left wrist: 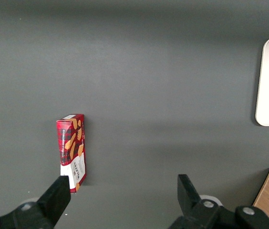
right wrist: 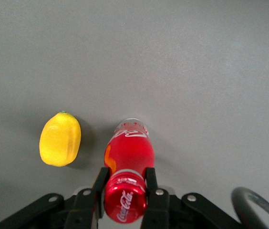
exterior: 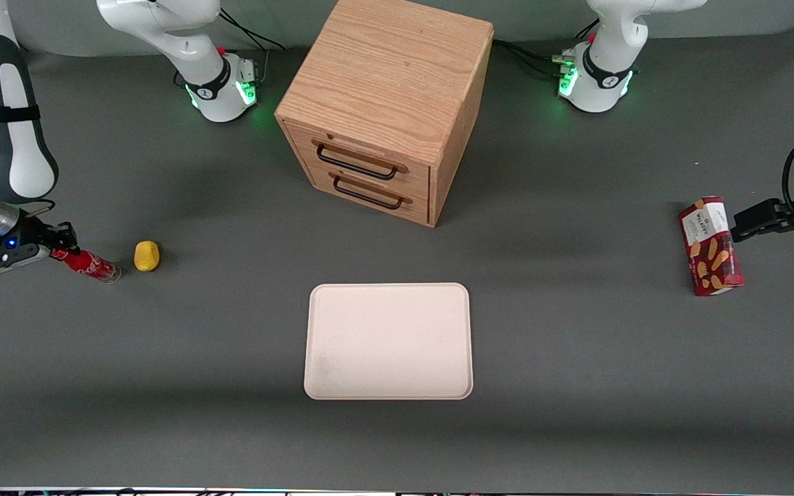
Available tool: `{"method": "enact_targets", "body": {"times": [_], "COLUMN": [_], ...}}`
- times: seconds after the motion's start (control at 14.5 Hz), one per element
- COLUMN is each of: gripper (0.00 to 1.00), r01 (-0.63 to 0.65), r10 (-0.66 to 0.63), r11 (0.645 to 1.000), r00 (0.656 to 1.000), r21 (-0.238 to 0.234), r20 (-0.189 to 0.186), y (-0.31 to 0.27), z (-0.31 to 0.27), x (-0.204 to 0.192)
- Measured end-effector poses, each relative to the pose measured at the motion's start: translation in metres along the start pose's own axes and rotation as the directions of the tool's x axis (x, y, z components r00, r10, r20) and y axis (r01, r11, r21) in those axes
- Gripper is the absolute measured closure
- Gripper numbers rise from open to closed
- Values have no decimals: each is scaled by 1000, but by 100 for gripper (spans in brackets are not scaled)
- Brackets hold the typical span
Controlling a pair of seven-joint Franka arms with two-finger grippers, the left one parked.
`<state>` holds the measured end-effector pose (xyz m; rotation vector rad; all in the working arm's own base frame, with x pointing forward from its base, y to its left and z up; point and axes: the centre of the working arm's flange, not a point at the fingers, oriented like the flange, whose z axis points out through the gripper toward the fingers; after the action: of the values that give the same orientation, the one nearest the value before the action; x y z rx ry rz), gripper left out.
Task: Place coke bottle on tray
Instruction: 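Lift the bottle and carry it toward the white tray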
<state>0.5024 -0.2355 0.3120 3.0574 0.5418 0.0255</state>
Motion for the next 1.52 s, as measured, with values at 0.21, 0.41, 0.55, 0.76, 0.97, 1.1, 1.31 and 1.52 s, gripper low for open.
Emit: {"method": "enact_targets", "body": {"times": [0.21,0.41,0.55,0.76,0.97,1.1,1.31,1.52], "gripper": [65,65,65,65,65,65,65,65], "r01": [0,6,8,-15,-72,-123,-175,-207], "r10": [0,-6,-9,14,71,121,171,205], "r11": [1000,1000,999,997,994,989,980,972], "r00": [1000,1000,1000,1000,997,992,984,978], "r21": [0,12,50,79,82,87,95,109], "r20": [0,4,19,15,18,32,47,26], "y": [0,-1,-1,-16,-63,-106,-166,-223], "z": [0,-6,-31,-102,-170,-208,-267,-306], "x": [0,5,21,70,124,154,188,222]}}
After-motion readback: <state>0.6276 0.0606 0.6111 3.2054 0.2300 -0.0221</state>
